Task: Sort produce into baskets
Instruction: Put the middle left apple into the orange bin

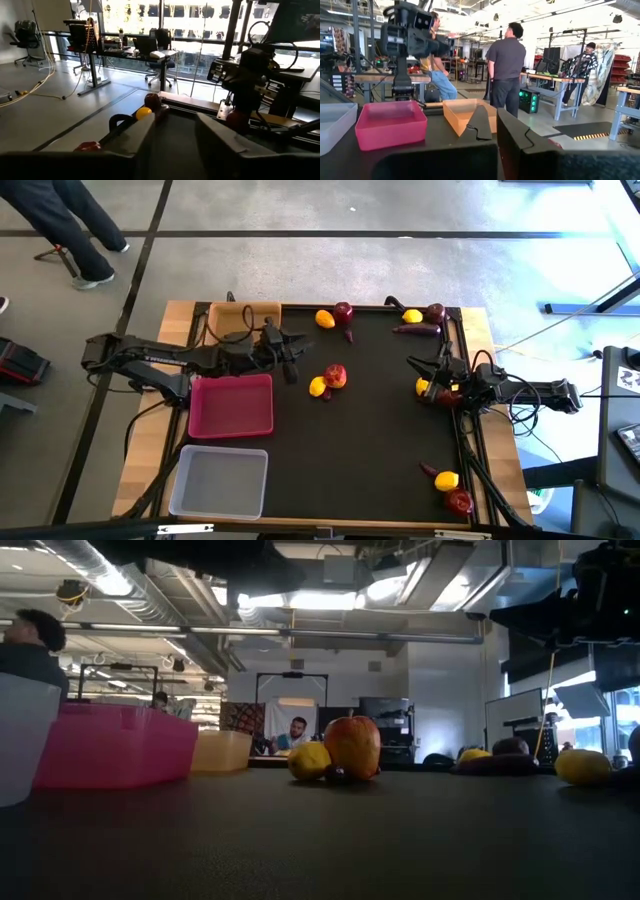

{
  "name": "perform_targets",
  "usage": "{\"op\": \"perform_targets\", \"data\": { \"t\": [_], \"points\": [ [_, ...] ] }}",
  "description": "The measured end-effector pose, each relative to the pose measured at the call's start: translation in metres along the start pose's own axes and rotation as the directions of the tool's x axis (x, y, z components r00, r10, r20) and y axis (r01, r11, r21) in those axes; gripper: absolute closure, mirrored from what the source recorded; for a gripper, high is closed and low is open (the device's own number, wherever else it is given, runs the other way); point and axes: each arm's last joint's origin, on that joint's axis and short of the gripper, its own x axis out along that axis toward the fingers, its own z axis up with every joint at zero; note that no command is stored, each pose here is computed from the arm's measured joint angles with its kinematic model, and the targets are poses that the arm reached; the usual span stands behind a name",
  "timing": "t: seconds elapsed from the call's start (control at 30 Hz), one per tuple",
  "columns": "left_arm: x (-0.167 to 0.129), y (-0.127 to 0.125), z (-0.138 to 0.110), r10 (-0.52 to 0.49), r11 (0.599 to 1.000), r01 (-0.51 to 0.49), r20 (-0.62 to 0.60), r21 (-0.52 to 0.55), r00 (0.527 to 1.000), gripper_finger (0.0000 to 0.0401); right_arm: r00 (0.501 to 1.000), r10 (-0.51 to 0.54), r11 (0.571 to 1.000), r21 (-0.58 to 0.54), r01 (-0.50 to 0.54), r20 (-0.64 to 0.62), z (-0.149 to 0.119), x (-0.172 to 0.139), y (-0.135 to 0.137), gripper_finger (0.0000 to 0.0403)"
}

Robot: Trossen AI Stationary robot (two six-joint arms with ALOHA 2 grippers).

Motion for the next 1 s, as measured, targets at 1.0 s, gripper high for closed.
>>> {"op": "perform_targets", "data": {
  "t": [1.0],
  "points": [
    [0.038, 0.005, -0.010, 0.032, 0.999, -0.040, -0.228, -0.031, 0.973, 0.0077, 1.000, 0.011, 1.000, -0.005, -0.011, -0.010, -0.001, 0.000, 0.000, 0.0402]
  ]
}}
